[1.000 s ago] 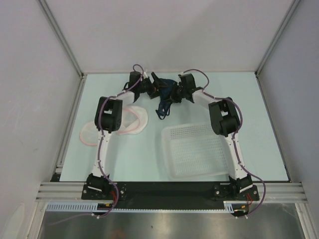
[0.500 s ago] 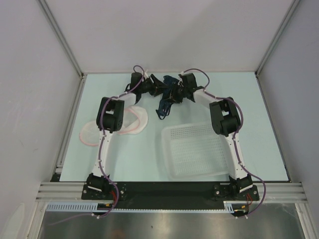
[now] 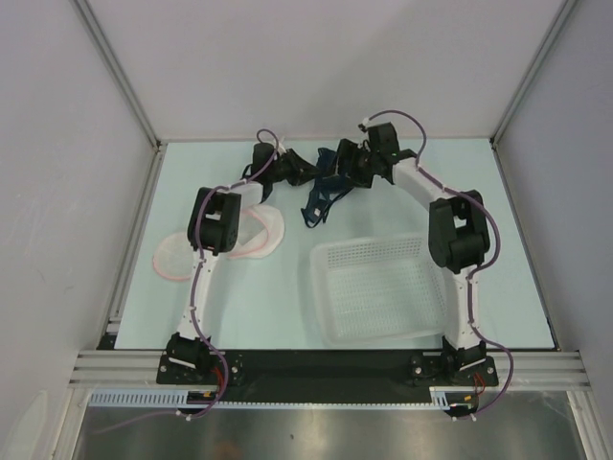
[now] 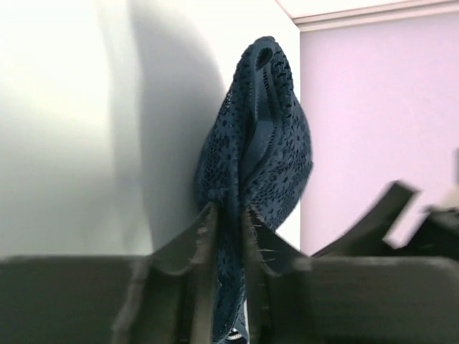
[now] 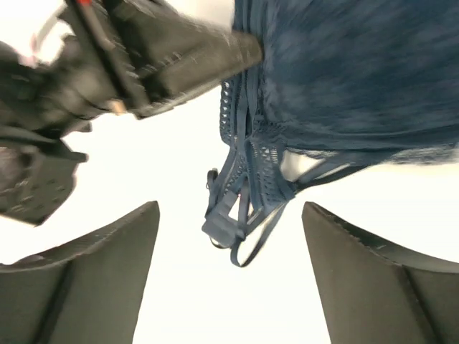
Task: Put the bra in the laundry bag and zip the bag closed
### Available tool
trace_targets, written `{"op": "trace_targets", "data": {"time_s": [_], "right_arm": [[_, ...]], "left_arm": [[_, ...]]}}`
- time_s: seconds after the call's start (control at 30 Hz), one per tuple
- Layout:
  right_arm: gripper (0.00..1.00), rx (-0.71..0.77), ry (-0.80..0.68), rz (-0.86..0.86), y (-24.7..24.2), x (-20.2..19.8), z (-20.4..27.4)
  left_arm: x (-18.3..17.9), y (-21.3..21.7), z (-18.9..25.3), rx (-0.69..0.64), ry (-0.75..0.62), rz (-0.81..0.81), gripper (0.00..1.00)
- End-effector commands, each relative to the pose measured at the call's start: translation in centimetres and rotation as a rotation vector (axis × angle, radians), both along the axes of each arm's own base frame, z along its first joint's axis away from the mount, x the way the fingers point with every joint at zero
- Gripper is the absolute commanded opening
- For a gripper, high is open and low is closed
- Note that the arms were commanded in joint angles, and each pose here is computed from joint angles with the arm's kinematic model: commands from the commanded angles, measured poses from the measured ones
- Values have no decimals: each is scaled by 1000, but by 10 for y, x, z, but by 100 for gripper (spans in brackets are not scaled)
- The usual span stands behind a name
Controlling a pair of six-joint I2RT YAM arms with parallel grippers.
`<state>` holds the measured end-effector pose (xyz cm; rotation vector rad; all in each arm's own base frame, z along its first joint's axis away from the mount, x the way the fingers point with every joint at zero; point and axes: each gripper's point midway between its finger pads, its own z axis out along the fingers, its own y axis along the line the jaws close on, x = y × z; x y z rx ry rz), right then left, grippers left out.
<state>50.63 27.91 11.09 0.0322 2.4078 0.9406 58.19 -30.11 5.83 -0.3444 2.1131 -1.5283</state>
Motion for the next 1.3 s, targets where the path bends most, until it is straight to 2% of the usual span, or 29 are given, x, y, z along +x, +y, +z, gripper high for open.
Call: {"op": "trace_targets", "data": {"time_s": [0.0,0.03,0.1,0.13,0.47,0.6,0.67,0.7,0.73,0.77,0.8,0.87,0.93,1.0,1.03,1.13,1.27], "right_arm": [[93,-32,-92,-47,-44,14,36],[94,-35,-96,-47,-47,16,36],[95,-18,-94,-26,-51,17,34],[100,-4,-95,-10,-51,16,33],[100,99,-145,95,-57,3,32],[100,152,-128,51,-66,-4,37],[100,188,-155,-2,-70,-6,59],[100,192,-130,-19,-71,-16,52],[100,213,-180,-28,-69,-15,63],[100,257,-204,-52,-67,-24,87],[100,269,-183,-60,-66,-36,78],[100,322,-239,-81,-61,-50,109],[100,335,-237,-82,-58,-68,112],[100,361,-265,-75,-53,-86,137],[100,379,-269,-71,-50,-94,140],[100,450,-314,-36,-31,-128,171],[100,471,-318,-67,-17,-153,192]], "left_arm": [[4,-6,12,-9,-52,-10,14],[3,-7,14,-14,-58,-16,6],[3,-7,18,-27,-59,-20,2],[2,-8,24,-36,-74,-31,0],[-12,-5,96,-192,-155,-77,0],[-20,4,130,-232,-203,-84,0],[-27,9,143,-237,-211,-80,0],[-30,11,148,-242,-223,-81,0],[-36,13,145,-245,-210,-79,0],[-41,14,157,-267,-211,-78,0],[-49,16,158,-281,-216,-80,0],[-61,19,180,-331,-216,-78,0],[-78,23,184,-374,-205,-73,0],[-95,28,212,-394,-254,-80,0],[-105,30,207,-389,-227,-71,0],[-134,38,228,-390,-247,-62,0],[-168,48,253,-397,-274,-45,0]]}}
